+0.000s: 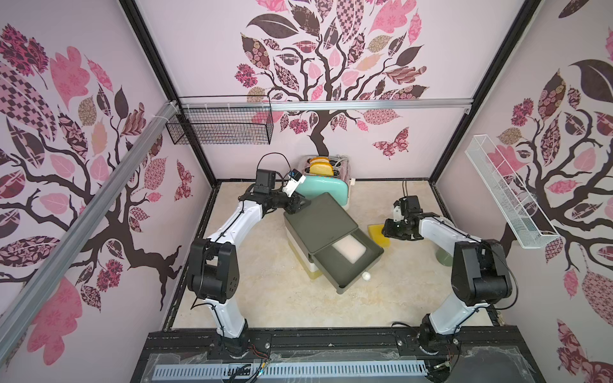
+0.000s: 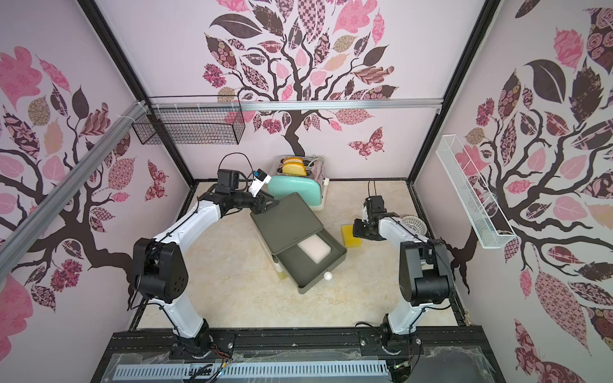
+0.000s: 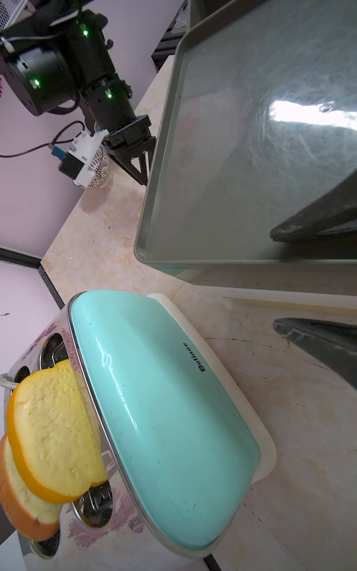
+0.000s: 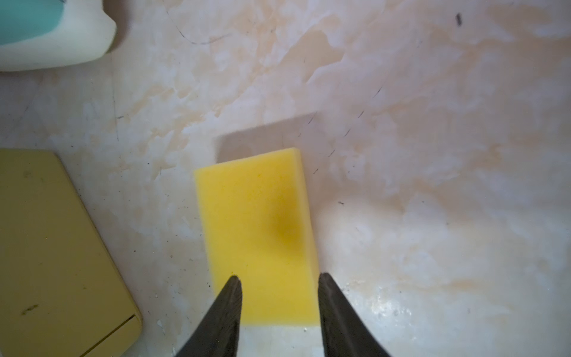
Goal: Take the sponge out of the drawer
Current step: Place the sponge at the center of the board, then pick up the sponge from the drawer.
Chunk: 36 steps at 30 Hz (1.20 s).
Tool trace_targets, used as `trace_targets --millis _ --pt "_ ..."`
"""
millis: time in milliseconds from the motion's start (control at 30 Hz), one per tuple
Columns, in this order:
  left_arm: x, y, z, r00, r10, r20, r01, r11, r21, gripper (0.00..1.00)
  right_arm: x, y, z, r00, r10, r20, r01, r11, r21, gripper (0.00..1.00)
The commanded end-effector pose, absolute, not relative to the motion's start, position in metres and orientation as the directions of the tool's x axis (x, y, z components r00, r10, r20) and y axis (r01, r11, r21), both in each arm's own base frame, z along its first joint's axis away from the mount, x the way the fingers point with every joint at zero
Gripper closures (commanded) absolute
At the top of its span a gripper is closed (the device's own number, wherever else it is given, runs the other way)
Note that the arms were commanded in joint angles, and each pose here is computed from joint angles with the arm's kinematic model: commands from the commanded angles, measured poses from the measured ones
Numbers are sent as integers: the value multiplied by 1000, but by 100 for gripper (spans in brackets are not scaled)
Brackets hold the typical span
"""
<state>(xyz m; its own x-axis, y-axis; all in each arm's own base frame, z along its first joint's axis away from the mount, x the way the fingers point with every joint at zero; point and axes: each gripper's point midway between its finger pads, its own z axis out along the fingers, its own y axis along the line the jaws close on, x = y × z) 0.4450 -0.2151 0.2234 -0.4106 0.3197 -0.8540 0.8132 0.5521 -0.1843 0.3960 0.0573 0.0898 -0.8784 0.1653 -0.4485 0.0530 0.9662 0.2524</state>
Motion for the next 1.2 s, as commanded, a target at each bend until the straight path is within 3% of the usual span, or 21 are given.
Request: trace_targets --millis 0,200,267,367,500,700,833,1167 --pt "439 -210 191 -498 351 -793 784 574 -238 57 407 56 171 -782 129 -610 -20 973 230 55" --pt "439 -210 189 -502 351 -791 783 574 -242 57 368 99 265 -657 -36 -753 -277 940 197 55" --pt "439 -210 189 -502 351 -790 782 574 -242 57 347 124 279 -610 -131 -782 -379 914 143 55" --pt "440 -210 188 -503 351 -790 781 576 -241 57 311 166 291 -565 -180 -805 -518 837 177 54" --pt "440 -210 188 -502 353 -789 782 575 -241 57 266 205 272 -509 -372 -776 -636 770 48 54" --pt "439 -210 189 -502 350 -791 781 576 -241 57 227 223 244 -490 -510 -707 -701 713 -28 52" --pt "439 -210 190 -498 351 -793 784 574 -238 57 222 223 223 -498 -583 -642 -704 704 -94 51" --pt "439 -210 189 -500 353 -790 782 576 -238 57 226 232 206 -497 -627 -600 -724 681 -111 50"
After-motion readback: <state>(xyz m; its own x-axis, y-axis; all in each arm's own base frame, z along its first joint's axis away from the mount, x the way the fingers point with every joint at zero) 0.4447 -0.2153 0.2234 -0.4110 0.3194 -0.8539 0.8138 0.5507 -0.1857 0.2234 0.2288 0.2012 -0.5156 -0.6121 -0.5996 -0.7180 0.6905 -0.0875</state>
